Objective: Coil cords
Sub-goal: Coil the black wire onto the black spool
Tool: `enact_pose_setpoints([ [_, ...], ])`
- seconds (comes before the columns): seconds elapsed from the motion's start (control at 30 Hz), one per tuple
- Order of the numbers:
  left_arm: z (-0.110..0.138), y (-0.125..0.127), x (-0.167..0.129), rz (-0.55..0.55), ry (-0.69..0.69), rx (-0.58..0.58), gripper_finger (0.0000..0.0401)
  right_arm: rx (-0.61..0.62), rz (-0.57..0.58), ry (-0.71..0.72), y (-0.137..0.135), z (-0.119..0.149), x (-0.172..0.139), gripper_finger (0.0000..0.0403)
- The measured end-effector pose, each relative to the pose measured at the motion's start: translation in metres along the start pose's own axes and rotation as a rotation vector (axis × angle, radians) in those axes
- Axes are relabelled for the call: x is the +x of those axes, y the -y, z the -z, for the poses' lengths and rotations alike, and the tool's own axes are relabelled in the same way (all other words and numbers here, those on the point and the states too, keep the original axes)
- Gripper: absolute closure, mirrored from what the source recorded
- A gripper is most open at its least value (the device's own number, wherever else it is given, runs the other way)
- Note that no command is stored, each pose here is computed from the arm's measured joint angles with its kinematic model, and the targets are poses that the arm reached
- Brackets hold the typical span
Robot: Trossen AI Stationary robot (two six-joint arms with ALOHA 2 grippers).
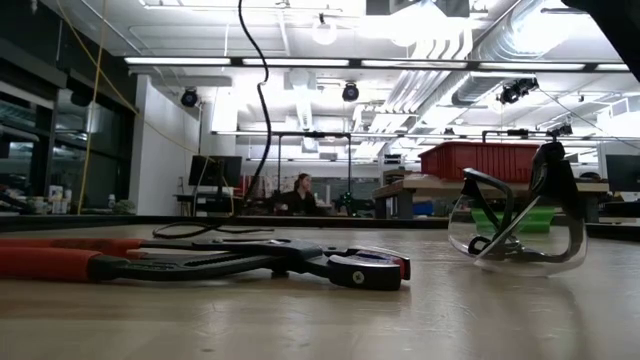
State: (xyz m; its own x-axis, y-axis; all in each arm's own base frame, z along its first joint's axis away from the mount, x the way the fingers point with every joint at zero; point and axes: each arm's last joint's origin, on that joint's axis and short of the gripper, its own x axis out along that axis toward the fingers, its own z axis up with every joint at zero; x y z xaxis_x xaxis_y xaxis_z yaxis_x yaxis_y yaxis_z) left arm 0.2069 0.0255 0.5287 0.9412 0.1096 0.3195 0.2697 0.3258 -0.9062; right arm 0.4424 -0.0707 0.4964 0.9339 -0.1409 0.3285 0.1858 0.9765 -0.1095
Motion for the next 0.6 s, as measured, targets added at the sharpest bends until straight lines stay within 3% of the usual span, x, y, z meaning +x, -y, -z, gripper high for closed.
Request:
enact_pose_setpoints([
  [0.17, 0.005, 0.003, -0.011, -0.046, -0.047, -0.028, 0.0401, -0.050, -0.012, -0.004, 0.003, 0.001, 0.000, 0.0403],
  [0.6, 0.005, 0.001, -0.061, -0.293, -0.125, -0.021, 0.0401, -0.059, -0.060, -0.024, 0.025, 0.005, -0.001, 0.0403],
])
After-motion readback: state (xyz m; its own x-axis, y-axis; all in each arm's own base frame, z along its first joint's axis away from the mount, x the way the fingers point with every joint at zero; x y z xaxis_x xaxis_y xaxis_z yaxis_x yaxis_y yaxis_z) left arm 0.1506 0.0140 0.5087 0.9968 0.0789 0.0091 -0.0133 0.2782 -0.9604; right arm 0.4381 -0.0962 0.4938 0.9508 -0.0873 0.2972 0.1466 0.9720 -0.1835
